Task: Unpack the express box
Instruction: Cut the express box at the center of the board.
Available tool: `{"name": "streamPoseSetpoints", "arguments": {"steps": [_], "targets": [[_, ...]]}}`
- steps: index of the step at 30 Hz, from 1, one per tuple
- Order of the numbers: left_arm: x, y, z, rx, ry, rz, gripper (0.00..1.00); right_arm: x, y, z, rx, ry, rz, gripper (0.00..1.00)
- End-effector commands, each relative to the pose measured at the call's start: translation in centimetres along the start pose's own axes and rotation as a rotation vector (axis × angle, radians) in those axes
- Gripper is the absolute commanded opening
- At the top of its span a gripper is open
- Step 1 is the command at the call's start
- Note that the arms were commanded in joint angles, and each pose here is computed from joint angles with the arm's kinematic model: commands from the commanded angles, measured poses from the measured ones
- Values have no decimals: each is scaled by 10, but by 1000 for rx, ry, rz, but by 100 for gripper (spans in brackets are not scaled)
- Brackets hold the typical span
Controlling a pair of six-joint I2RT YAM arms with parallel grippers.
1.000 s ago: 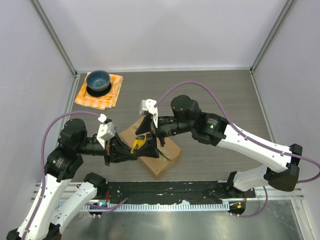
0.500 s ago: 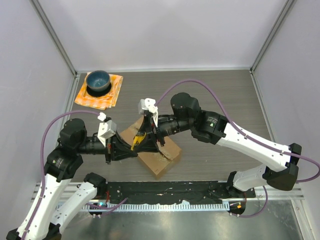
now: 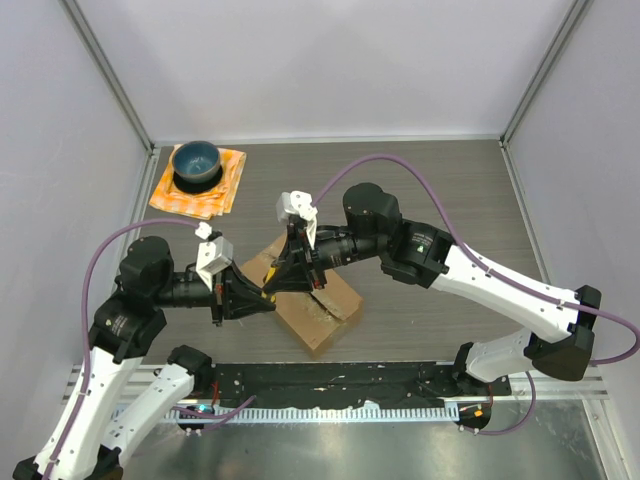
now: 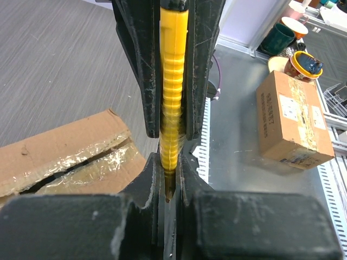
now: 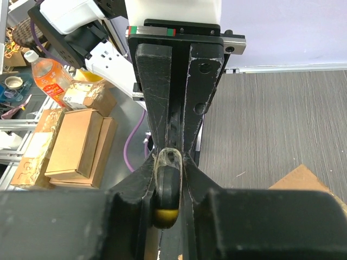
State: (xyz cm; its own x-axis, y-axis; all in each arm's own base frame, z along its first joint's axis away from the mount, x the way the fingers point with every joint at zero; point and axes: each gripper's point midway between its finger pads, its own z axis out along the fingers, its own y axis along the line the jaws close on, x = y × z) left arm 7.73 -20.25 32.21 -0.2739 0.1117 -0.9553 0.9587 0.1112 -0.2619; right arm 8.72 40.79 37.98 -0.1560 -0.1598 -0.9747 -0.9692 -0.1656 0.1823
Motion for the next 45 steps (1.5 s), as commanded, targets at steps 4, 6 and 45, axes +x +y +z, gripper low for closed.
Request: {"name": "streamPoseSetpoints", "arguments": {"steps": [4,6,45], "targets": [[-10,4,2,-4,-20,39,0,13,12,-1,-58,51,29,16],[-9,4,2,-6,-20,36,0,11,13,-1,-61,45,29,23],[41,83,-18,-218,298,558,100,55,-99,-144,1025,-145,27,1]]}}
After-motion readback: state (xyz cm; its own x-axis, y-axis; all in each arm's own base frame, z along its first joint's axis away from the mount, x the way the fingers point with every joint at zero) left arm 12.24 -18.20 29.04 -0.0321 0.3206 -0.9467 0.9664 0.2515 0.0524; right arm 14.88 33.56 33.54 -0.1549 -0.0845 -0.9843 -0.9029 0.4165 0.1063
